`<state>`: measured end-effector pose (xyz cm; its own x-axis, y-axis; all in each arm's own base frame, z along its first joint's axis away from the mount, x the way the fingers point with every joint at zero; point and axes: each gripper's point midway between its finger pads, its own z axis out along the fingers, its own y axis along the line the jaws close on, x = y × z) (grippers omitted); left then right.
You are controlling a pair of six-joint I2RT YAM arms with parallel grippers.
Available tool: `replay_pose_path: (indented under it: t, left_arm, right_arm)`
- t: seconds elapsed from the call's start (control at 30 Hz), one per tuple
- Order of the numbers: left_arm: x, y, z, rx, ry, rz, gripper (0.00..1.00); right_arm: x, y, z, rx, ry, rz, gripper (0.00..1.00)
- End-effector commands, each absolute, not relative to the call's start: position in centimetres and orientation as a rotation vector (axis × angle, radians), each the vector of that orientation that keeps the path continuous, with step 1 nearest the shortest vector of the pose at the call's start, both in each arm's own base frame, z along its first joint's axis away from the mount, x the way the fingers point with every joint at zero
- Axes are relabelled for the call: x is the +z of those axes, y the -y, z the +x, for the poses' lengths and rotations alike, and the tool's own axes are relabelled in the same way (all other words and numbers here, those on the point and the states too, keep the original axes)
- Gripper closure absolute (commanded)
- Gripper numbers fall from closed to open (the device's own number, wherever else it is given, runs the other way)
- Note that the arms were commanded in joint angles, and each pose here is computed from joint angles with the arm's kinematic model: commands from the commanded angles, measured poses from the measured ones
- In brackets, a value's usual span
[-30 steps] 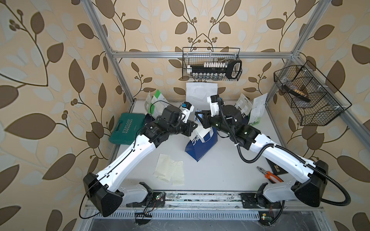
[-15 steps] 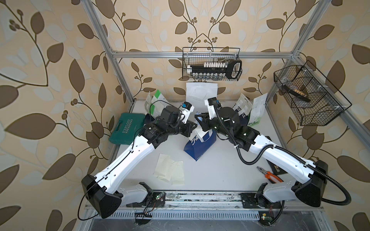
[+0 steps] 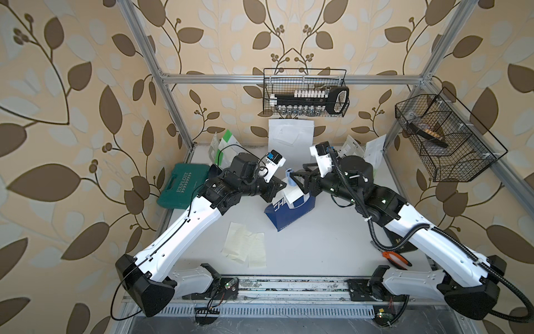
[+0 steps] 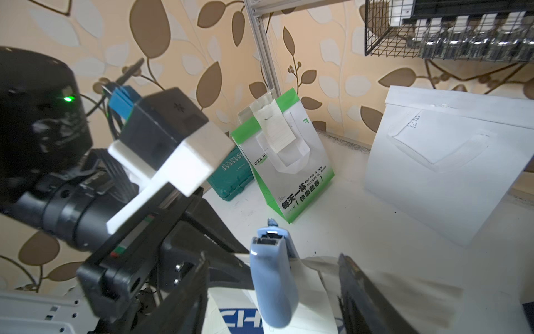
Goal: Staple the receipts to the bags
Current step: Place the stapler in the takeout bag, then staple the receipt to the takeout bag.
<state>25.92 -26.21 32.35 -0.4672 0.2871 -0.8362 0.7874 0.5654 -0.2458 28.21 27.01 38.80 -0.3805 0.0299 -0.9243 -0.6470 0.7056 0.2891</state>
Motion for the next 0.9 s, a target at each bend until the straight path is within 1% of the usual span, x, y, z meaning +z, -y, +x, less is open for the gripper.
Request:
replay_pose_path:
  t: [0.0, 0.13, 0.17, 0.3, 0.4, 0.47, 0.5, 0.87]
  left_arm:
    - [35.5, 27.0, 22.8, -0.901, -1.846, 1.064, 1.00]
    - [36.0, 27.3, 20.3, -0.991, -1.777, 1.172, 1.00]
    - [36.1, 27.3, 20.0, -1.000, -1.774, 1.186, 1.00]
    - [36.2, 27.2, 19.6, -1.006, -1.780, 1.208, 1.00]
    - [36.3, 27.3, 19.0, -1.034, -1.771, 1.234, 1.00]
    - [36.3, 27.3, 18.6, -1.049, -1.760, 1.252, 1.00]
    - [36.3, 27.2, 18.4, -1.055, -1.758, 1.257, 1.00]
    - [37.4, 27.4, 17.8, -1.089, -1.707, 1.267, 1.00]
  right_arm:
    - [38.9, -26.4, 26.4, 0.860, -1.852, -0.641, 0.22]
    - [39.2, -26.9, 24.4, 0.949, -1.825, -0.872, 0.21]
    - [39.1, -27.0, 24.1, 0.946, -1.816, -0.917, 0.17]
    - [39.1, -27.5, 22.6, 1.030, -1.777, -1.107, 0.15]
    - [38.7, -27.8, 21.8, 1.034, -1.759, -1.231, 0.15]
    - [38.4, -27.8, 22.0, 1.008, -1.755, -1.269, 0.14]
    - [38.4, -27.8, 22.1, 0.996, -1.753, -1.287, 0.11]
    - [37.1, -28.6, 21.5, 1.049, -1.727, -1.452, 0.11]
